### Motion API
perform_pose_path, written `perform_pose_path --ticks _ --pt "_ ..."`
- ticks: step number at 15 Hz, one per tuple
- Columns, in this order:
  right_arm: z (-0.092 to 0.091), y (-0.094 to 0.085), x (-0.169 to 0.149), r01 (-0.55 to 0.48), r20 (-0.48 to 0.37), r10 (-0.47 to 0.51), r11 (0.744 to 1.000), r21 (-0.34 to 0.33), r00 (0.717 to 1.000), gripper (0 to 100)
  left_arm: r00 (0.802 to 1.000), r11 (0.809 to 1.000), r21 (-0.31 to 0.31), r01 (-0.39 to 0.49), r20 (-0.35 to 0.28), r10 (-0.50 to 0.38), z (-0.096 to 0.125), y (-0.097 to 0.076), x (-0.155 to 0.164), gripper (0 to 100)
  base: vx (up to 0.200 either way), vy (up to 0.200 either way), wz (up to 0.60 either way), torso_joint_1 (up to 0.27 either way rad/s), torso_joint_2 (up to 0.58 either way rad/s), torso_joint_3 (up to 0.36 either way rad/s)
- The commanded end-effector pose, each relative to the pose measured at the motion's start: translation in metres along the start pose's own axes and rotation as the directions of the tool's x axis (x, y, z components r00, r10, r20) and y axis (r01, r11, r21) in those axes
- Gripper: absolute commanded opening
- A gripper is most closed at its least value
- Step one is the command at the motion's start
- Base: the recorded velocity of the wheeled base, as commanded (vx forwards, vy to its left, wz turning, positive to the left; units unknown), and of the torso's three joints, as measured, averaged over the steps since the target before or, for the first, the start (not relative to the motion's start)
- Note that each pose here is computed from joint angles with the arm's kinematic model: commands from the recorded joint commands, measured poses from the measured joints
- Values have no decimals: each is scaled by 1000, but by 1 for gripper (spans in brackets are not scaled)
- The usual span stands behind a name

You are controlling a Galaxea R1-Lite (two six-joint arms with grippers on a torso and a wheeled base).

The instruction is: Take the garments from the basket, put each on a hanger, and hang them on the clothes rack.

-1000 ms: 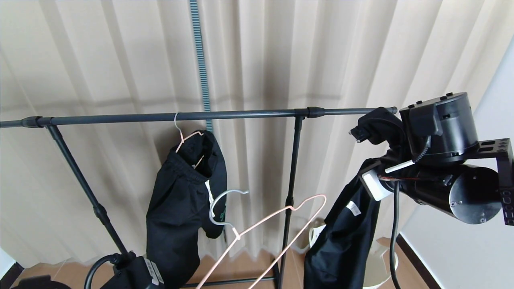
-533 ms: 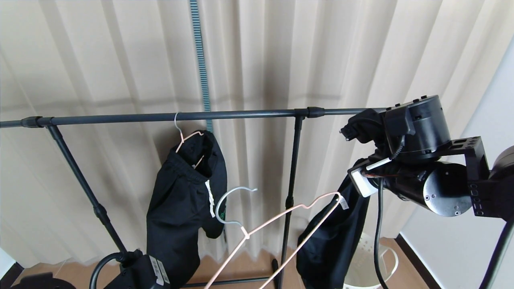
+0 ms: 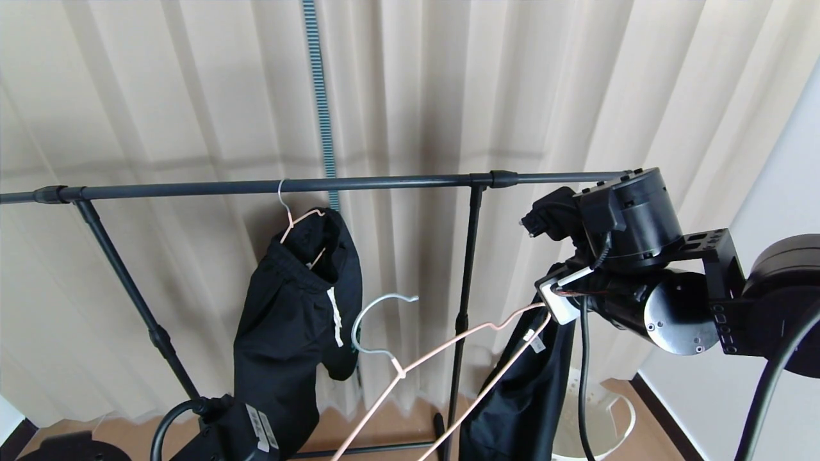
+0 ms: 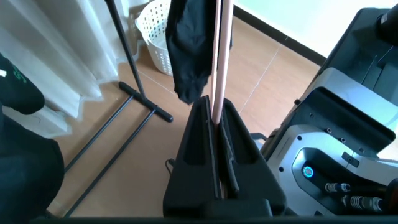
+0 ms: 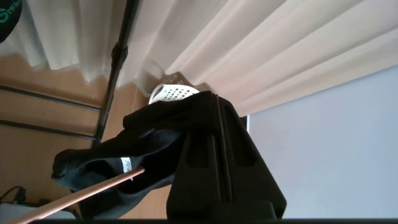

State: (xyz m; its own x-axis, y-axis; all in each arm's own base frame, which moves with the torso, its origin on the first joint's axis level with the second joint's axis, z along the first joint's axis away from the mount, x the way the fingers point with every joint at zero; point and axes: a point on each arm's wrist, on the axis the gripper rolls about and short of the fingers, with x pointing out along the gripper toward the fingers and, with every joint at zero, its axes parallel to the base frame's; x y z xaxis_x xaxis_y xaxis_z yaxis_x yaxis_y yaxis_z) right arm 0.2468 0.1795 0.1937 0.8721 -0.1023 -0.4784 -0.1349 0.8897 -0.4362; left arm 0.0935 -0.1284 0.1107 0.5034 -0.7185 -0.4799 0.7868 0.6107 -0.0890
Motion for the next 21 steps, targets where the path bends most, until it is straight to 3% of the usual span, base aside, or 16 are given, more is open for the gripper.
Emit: perform_pose_path --ticks 1,8,15,21 --pt "-1 5 -3 -14 3 14 1000 -7 1000 0 1000 1000 -2 -1 -9 1 0 0 5 0 0 0 0 0 0 0" --pt "0 19 -16 -56 29 57 998 -26 998 0 1000 1000 -10 -7 -2 7 0 1 11 0 0 0 0 0 0 0" --pt "-3 52 -45 -166 73 169 985 -46 983 0 1000 999 -21 -25 -3 25 0 5 12 0 0 0 0 0 0 0" --pt "-5 71 -65 -243 106 246 969 -40 963 0 999 999 -26 -34 -1 34 0 7 16 0 0 0 0 0 0 0"
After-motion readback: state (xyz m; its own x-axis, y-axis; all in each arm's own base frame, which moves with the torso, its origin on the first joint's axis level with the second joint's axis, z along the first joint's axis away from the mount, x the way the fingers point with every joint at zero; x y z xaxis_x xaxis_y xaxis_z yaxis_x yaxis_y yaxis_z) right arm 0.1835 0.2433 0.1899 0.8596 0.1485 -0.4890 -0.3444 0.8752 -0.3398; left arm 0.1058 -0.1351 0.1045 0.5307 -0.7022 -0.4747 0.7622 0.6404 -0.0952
